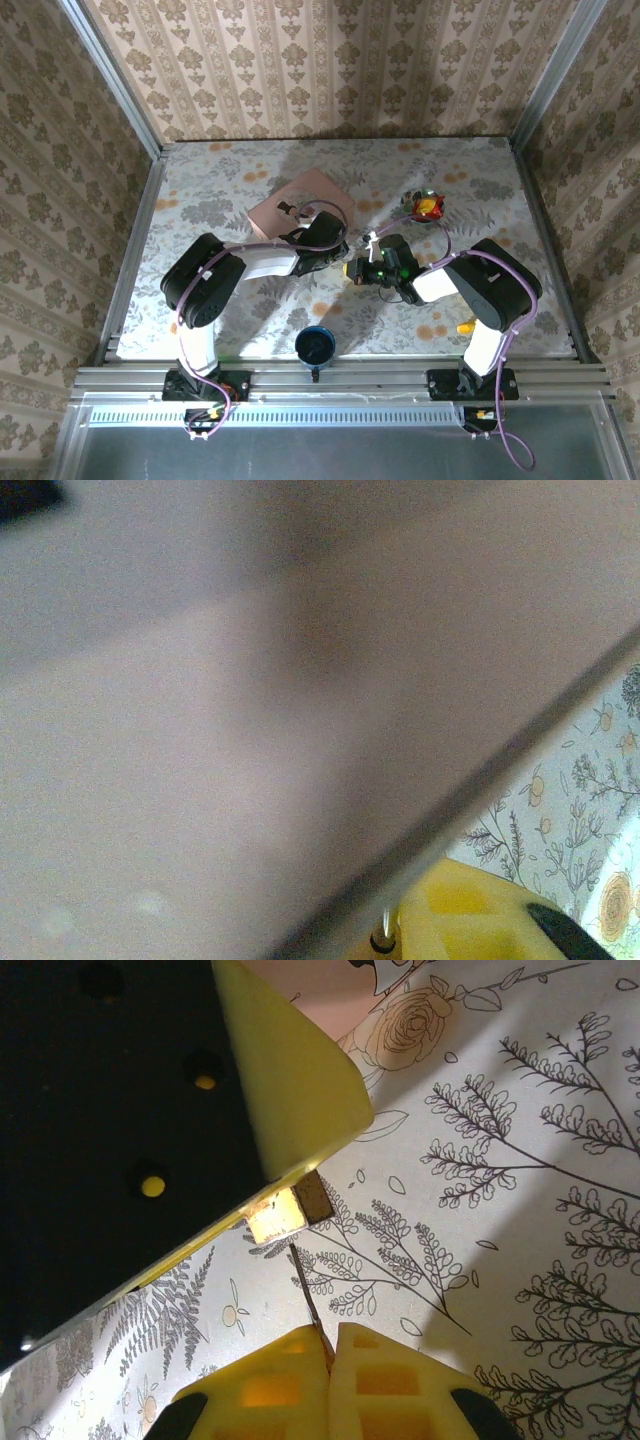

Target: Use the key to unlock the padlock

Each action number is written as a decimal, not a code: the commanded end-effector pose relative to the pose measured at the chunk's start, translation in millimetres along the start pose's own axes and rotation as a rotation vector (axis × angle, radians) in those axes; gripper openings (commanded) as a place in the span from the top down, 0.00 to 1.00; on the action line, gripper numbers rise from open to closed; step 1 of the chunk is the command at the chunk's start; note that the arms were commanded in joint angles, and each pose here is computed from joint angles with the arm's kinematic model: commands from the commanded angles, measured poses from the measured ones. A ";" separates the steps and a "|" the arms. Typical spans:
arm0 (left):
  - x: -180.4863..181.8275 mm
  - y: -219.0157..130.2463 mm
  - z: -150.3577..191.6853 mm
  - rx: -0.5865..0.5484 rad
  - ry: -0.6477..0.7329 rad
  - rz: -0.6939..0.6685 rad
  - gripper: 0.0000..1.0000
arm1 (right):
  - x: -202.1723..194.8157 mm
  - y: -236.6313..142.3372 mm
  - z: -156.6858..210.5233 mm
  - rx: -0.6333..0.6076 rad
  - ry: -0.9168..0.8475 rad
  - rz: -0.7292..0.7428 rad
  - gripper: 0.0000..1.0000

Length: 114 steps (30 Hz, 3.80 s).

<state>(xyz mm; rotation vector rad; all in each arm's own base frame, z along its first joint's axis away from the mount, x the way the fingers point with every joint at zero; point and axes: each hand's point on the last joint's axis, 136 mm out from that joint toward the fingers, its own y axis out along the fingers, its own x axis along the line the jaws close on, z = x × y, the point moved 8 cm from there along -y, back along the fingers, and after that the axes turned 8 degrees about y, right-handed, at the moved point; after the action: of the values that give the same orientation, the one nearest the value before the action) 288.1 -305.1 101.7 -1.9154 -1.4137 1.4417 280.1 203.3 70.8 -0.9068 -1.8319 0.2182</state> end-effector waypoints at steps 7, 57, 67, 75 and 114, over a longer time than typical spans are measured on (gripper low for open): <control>6.8 3.9 5.3 0.031 -0.061 0.013 1.00 | -1.2 3.4 -2.7 -0.036 -0.006 0.003 1.00; 9.3 7.5 7.7 0.071 -0.088 0.038 1.00 | 1.3 -1.7 -15.4 -0.118 0.001 -0.024 1.00; 10.6 8.2 9.6 0.081 -0.088 0.041 1.00 | -0.1 -1.3 -22.2 -0.124 0.042 -0.066 1.00; 9.9 9.3 9.7 0.083 -0.091 0.045 1.00 | -0.6 1.4 -22.9 -0.106 0.053 -0.117 1.00; 2.4 6.0 10.6 0.128 -0.028 0.095 1.00 | 3.0 5.9 -54.3 -0.042 0.086 -0.239 1.00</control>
<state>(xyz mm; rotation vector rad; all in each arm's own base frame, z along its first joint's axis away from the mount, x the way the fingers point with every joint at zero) 295.2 -304.7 103.9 -1.9566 -1.3491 1.5678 311.7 191.2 73.9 -0.7217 -1.7649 0.1033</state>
